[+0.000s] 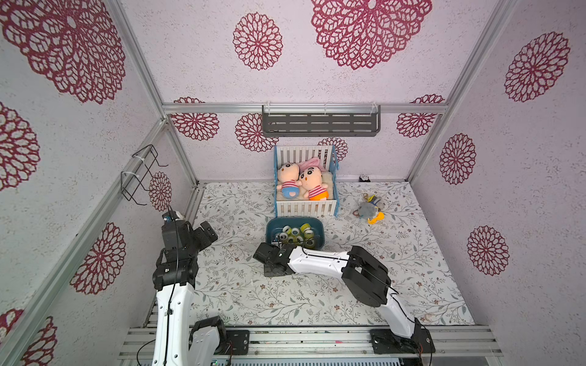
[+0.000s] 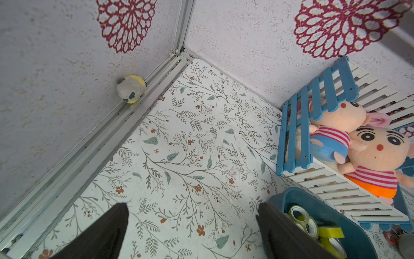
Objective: Put the transparent tape into the storage box
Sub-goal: Pick up the tape at the center of the board, then place the tape in the storage box.
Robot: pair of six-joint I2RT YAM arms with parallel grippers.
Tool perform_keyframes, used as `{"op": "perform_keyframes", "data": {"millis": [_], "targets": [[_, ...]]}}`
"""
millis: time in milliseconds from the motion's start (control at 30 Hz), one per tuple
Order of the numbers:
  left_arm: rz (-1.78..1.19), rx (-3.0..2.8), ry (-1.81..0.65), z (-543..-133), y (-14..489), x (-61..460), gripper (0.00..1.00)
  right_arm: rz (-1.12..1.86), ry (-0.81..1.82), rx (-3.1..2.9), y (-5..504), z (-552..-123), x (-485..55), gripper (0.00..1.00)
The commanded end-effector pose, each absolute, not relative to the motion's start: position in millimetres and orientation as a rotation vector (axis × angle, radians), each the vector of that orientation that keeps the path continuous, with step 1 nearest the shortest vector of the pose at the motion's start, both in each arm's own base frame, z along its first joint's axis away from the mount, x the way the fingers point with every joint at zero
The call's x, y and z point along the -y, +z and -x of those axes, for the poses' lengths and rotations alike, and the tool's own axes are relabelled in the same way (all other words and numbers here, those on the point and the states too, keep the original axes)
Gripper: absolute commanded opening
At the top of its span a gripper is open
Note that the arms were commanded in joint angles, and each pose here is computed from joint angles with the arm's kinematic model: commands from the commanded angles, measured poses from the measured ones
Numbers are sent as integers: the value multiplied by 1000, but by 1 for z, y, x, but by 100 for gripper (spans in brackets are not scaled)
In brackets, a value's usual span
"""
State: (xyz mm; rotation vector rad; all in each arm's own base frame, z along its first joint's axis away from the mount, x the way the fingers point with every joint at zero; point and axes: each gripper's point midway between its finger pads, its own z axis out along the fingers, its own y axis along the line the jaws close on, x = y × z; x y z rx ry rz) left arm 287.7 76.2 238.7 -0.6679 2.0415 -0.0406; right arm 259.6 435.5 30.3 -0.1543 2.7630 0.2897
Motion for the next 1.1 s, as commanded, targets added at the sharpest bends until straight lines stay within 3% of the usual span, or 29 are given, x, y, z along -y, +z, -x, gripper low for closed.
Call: {"op": "perform_keyframes", "data": {"millis": [0, 333, 567, 800, 1067], "targets": [[645, -2046, -33, -291, 236, -75, 97, 168, 346, -2749, 50, -256, -433, 0], [621, -2072, -67, -295, 231, -68, 97, 208, 591, -2629, 115, -237, -419, 0], [527, -2136, -166, -306, 221, -40, 97, 138, 713, -2471, 177, -232, -379, 0], [390, -2206, -227, -311, 213, -4, 97, 42, 737, -2375, 214, -254, -333, 0], [348, -2225, -221, -311, 210, 6, 97, 10, 699, -2347, 218, -295, -306, 0]]}}
